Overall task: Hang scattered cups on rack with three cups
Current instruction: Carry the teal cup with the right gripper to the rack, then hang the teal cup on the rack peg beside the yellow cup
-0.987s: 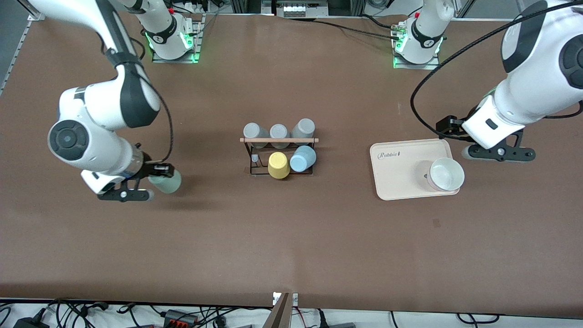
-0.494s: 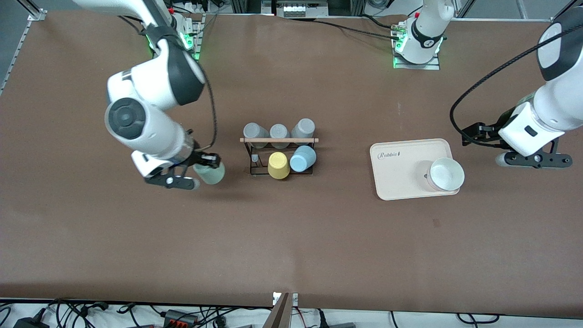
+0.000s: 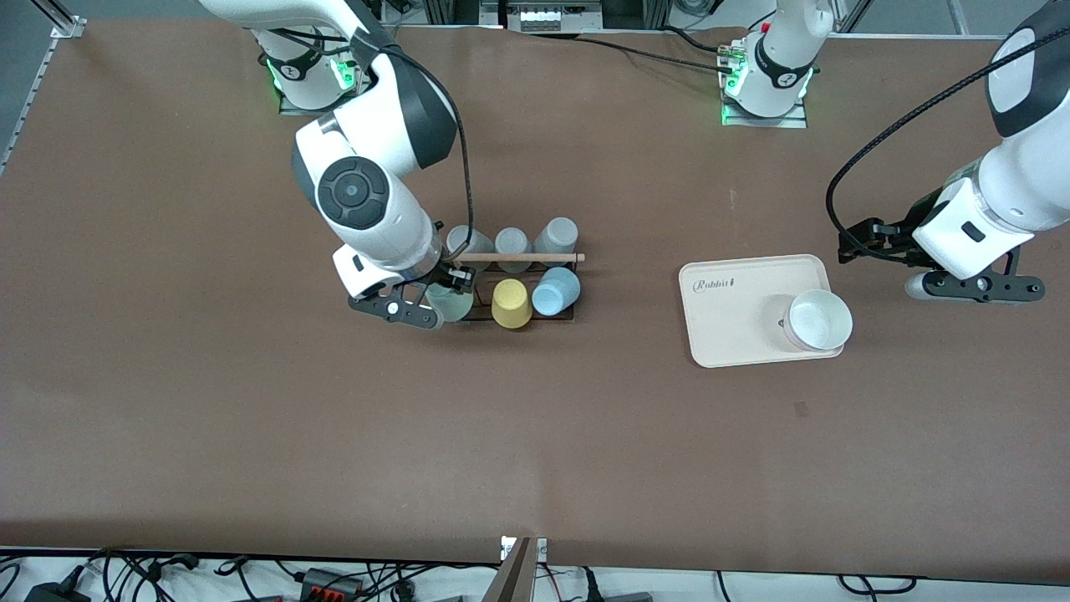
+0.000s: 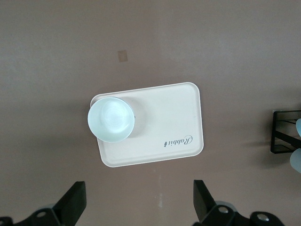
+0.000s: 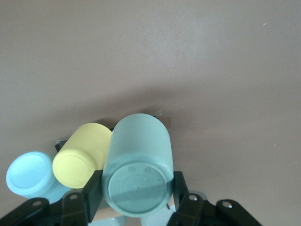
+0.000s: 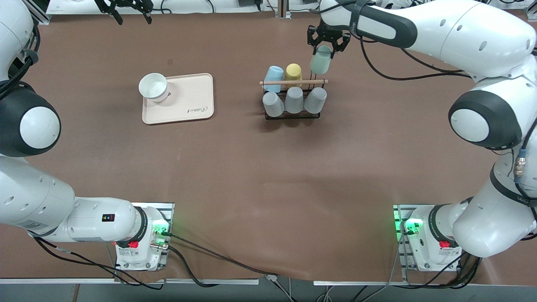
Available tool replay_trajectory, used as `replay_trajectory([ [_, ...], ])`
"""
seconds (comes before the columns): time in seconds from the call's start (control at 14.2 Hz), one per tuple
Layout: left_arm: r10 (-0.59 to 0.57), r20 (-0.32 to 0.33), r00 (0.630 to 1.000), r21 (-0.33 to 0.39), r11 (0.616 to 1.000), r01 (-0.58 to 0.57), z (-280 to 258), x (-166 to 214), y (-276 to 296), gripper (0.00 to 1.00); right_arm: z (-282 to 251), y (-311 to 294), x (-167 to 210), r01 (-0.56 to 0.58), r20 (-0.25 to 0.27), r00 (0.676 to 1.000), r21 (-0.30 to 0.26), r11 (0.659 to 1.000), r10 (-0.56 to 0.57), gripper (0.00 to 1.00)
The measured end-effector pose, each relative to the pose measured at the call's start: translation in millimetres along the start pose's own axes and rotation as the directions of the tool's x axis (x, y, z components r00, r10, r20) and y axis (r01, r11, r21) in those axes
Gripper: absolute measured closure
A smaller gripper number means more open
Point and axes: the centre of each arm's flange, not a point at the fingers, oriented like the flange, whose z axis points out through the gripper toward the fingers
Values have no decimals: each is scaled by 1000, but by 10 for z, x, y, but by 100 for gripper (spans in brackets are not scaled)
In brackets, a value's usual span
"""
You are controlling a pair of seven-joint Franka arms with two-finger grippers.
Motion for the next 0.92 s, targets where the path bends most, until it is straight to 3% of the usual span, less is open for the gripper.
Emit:
replay_trajectory([
  [0.21, -32, -36, 999, -4, 999, 32, 9, 56, -188, 0, 191, -80, -39, -22, 16, 1000, -20, 1000, 23, 36],
  [0.56, -29, -37, 999, 28, 999, 30, 11, 51, -221, 0, 656, -153, -35, -13, 35, 999, -73, 997, 15, 36],
  [0.92, -29, 7, 1000, 35, 999, 29, 1, -33, -221, 0, 811, -223, -36, -7, 24, 1000, -64, 998, 9, 36],
])
